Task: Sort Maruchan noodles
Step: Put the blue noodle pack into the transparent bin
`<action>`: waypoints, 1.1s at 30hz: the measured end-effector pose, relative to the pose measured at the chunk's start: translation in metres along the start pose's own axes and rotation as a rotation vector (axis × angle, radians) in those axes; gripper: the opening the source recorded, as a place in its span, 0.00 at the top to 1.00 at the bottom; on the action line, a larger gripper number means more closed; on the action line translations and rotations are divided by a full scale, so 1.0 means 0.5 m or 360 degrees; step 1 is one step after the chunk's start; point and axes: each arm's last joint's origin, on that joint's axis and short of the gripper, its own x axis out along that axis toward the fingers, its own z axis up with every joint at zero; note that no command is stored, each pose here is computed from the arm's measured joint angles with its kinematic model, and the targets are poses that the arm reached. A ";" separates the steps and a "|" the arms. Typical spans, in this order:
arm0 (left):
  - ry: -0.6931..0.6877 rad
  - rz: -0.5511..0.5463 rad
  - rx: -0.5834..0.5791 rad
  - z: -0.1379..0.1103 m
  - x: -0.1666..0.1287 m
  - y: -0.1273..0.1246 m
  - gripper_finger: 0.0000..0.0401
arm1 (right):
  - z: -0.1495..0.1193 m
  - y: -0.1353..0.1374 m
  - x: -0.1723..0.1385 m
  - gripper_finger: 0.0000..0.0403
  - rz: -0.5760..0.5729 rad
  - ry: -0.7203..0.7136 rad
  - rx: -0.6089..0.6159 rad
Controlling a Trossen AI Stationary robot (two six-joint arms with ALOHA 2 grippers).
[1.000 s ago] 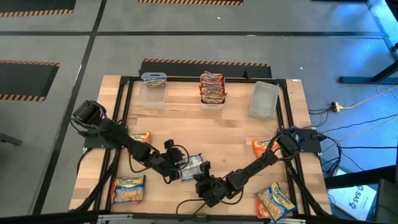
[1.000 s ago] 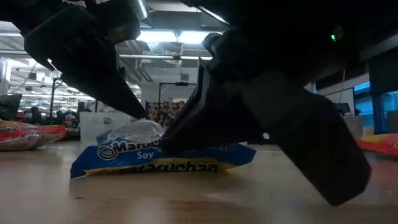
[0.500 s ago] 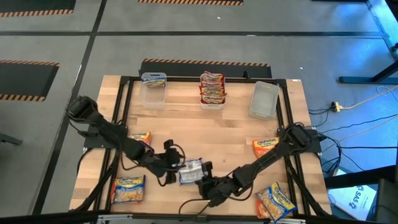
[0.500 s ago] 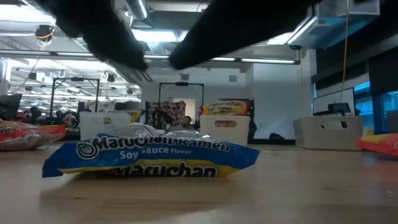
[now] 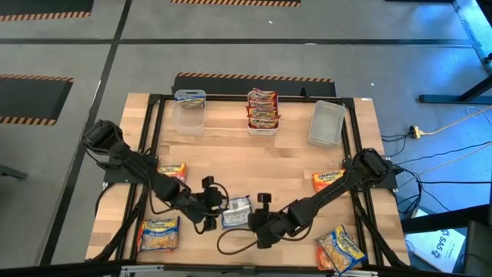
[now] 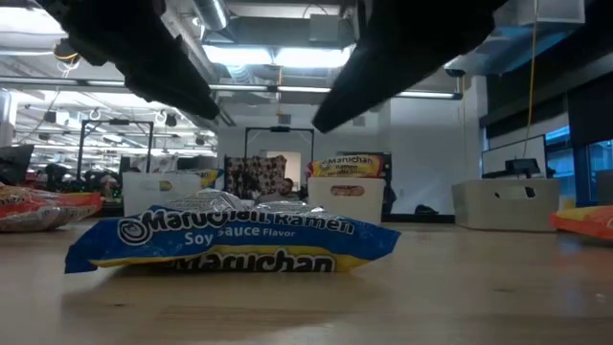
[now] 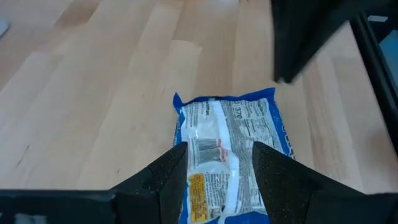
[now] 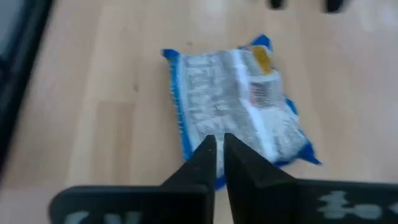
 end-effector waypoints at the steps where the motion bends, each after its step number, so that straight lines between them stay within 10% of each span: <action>1: -0.0004 -0.0002 -0.0009 0.000 0.001 -0.001 0.57 | -0.002 -0.002 -0.001 0.93 -0.0010 0.0019 -0.0012; 12: -0.0026 -0.0026 -0.0075 -0.002 0.005 -0.009 0.57 | -0.070 -0.022 0.019 0.66 -0.0183 0.0184 -0.0069; 22: 0.0045 -0.0034 -0.0038 -0.059 0.056 -0.042 0.57 | -0.133 -0.045 0.022 0.62 -0.0090 0.0026 0.0133; 33: 0.0094 0.0021 -0.0049 -0.104 0.102 -0.051 0.57 | -0.184 -0.113 0.027 0.62 0.0476 -0.0487 0.0967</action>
